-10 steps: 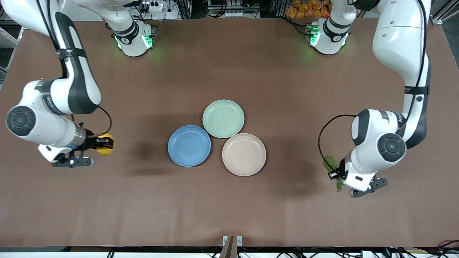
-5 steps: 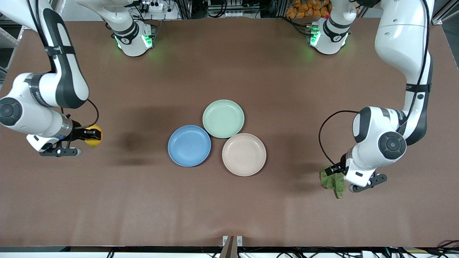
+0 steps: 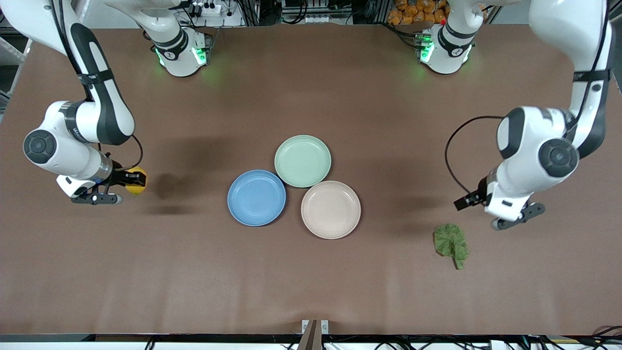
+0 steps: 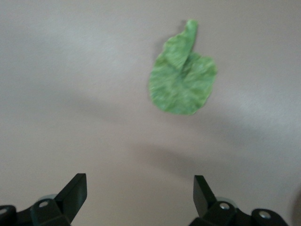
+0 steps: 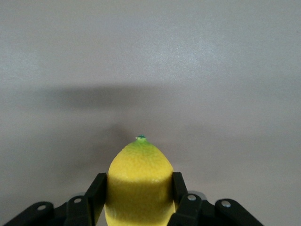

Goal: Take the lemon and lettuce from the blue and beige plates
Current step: 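Release the lettuce onto the table while the right gripper lowers the lemon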

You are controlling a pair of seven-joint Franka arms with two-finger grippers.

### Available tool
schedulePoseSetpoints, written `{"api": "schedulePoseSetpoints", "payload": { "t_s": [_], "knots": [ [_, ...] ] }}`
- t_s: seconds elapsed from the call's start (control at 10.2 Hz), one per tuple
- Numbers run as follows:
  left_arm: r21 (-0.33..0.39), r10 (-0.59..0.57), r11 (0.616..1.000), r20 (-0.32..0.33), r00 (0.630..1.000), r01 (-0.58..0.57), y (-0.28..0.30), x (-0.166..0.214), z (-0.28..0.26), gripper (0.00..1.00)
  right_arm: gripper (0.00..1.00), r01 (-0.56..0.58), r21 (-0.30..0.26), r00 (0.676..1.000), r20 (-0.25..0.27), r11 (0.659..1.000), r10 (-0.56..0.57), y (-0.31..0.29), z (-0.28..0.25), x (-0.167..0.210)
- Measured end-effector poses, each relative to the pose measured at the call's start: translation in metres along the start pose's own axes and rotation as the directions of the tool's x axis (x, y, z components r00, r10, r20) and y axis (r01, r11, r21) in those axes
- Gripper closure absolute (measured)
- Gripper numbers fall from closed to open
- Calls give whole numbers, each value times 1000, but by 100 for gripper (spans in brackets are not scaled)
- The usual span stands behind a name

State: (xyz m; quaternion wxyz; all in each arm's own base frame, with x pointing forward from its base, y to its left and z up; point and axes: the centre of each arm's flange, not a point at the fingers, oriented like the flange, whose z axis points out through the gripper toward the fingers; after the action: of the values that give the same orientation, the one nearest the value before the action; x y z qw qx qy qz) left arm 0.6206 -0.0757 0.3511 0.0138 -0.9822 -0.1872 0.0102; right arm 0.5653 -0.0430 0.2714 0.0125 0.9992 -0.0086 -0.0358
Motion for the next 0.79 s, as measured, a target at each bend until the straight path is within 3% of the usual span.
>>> {"api": "schedulePoseSetpoints", "payload": {
  "t_s": [0.49, 0.79],
  "knots": [
    [-3, -14, 1000, -10, 1000, 14, -55, -41, -35, 0, 39, -13, -3, 1000, -18, 1000, 12, 7, 53, -3],
    [-30, 82, 996, -87, 993, -85, -59, -48, -79, 0, 39, -12, -5, 1000, -18, 1000, 12, 7, 66, -2]
  ]
}}
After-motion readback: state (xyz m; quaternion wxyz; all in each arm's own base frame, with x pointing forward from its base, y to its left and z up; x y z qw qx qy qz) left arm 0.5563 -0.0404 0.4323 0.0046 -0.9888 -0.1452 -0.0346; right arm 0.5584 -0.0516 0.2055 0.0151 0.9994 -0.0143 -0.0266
